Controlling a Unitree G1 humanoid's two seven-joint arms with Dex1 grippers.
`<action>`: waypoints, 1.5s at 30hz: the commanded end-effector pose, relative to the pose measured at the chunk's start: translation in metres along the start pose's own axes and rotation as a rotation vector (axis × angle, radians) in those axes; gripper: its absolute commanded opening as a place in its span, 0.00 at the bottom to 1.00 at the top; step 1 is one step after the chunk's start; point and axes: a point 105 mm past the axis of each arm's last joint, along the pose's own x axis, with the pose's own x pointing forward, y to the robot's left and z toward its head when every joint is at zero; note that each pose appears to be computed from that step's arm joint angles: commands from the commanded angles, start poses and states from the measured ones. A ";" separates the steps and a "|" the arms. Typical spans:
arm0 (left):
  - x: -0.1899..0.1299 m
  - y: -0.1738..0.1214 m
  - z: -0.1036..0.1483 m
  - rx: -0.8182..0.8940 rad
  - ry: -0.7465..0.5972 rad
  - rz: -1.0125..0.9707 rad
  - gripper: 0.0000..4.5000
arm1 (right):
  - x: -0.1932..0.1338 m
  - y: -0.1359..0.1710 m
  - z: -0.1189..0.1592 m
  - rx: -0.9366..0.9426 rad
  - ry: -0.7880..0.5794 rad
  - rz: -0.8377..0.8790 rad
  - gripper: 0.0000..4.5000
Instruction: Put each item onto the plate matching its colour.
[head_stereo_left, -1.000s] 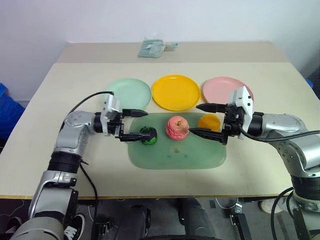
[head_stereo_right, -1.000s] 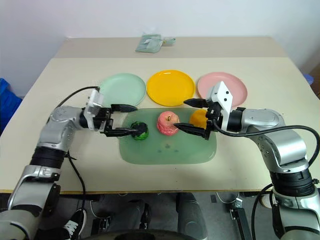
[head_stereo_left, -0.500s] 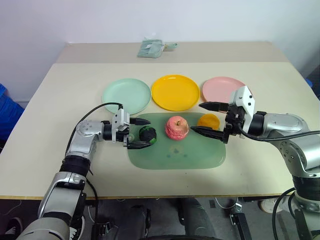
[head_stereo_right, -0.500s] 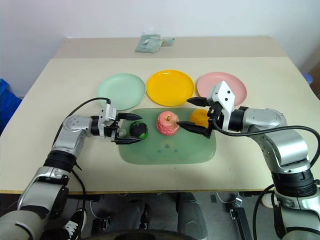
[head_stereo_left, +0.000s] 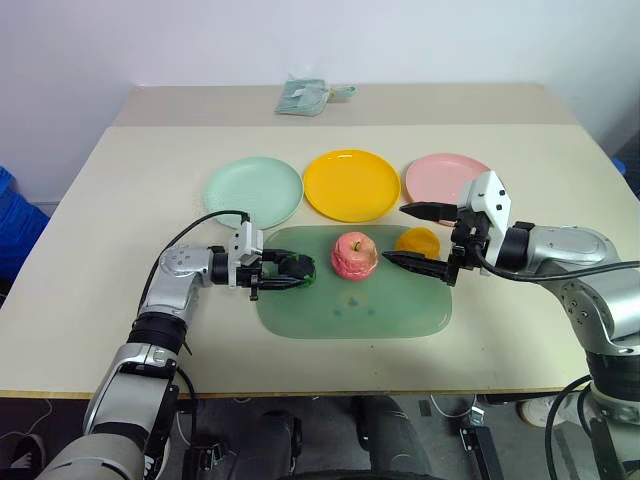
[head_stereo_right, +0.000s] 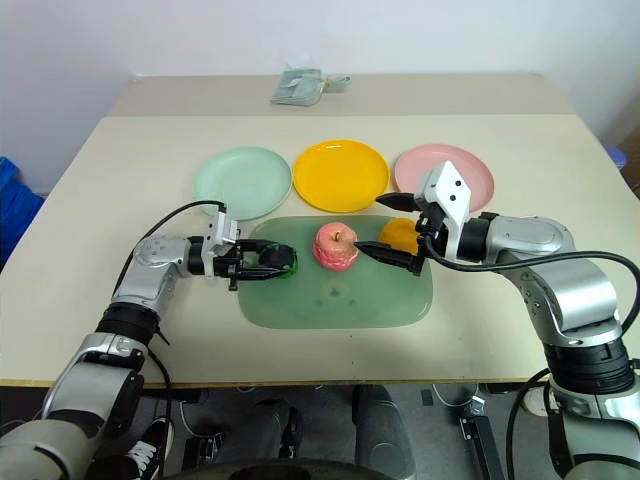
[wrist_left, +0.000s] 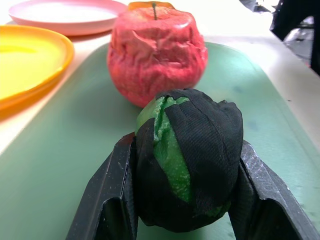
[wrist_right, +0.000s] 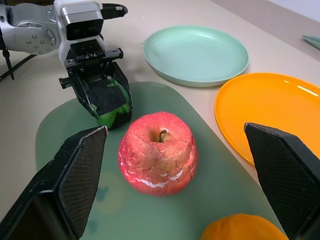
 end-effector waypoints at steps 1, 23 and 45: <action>-0.007 0.023 0.033 0.067 -0.127 0.120 0.41 | -0.005 -0.003 0.017 -0.067 -0.039 -0.025 1.00; -0.048 0.136 0.063 -0.006 -0.233 0.980 0.98 | 0.026 -0.019 0.038 -0.112 -0.142 -0.156 1.00; -0.078 0.006 0.095 -0.089 -0.226 0.089 1.00 | 0.065 0.007 -0.002 0.090 0.123 -0.013 1.00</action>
